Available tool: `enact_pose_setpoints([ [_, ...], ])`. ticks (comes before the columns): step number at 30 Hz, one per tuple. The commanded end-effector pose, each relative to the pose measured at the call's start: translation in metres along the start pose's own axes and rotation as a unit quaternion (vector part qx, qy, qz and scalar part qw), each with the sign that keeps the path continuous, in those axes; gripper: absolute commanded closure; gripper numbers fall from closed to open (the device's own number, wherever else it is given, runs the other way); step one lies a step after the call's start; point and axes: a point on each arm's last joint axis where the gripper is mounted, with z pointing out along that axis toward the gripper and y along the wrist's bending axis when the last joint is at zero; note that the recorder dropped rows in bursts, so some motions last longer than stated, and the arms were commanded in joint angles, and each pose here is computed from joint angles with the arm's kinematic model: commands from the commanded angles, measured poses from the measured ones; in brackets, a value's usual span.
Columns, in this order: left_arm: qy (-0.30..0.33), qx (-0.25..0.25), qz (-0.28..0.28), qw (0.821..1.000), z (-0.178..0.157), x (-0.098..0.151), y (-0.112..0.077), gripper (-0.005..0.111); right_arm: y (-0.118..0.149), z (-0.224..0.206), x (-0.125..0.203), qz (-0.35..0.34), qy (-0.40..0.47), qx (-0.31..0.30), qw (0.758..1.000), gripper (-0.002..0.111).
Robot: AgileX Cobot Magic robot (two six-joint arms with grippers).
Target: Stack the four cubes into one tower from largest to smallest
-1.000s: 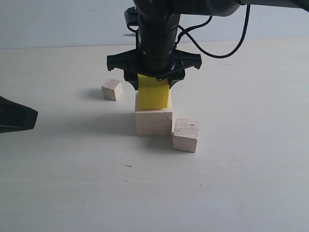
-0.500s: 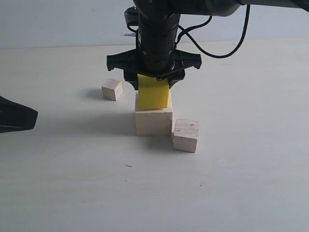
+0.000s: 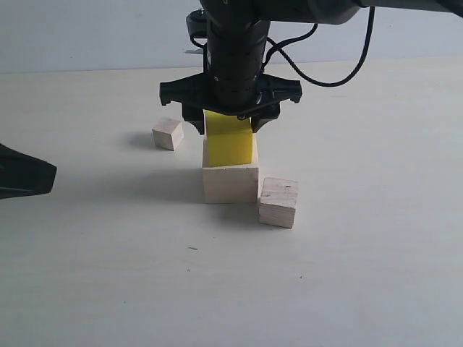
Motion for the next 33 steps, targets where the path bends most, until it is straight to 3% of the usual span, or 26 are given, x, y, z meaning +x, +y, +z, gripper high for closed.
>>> enact_pose_setpoints([
  [1,-0.004,0.001,0.001,1.0,-0.0012,0.0004,0.0,0.107,0.0004,-0.0004,-0.0004,-0.005,-0.005,-0.002,1.0,0.037],
  [12,-0.005,0.001,0.001,1.0,-0.0012,0.0002,0.0,0.107,0.0,-0.0004,0.0006,0.036,0.001,0.001,0.999,0.038],
  [33,-0.008,0.001,0.001,1.0,-0.0012,-0.0004,0.0001,0.107,0.001,-0.0004,0.003,0.049,0.014,-0.005,0.999,0.038],
])
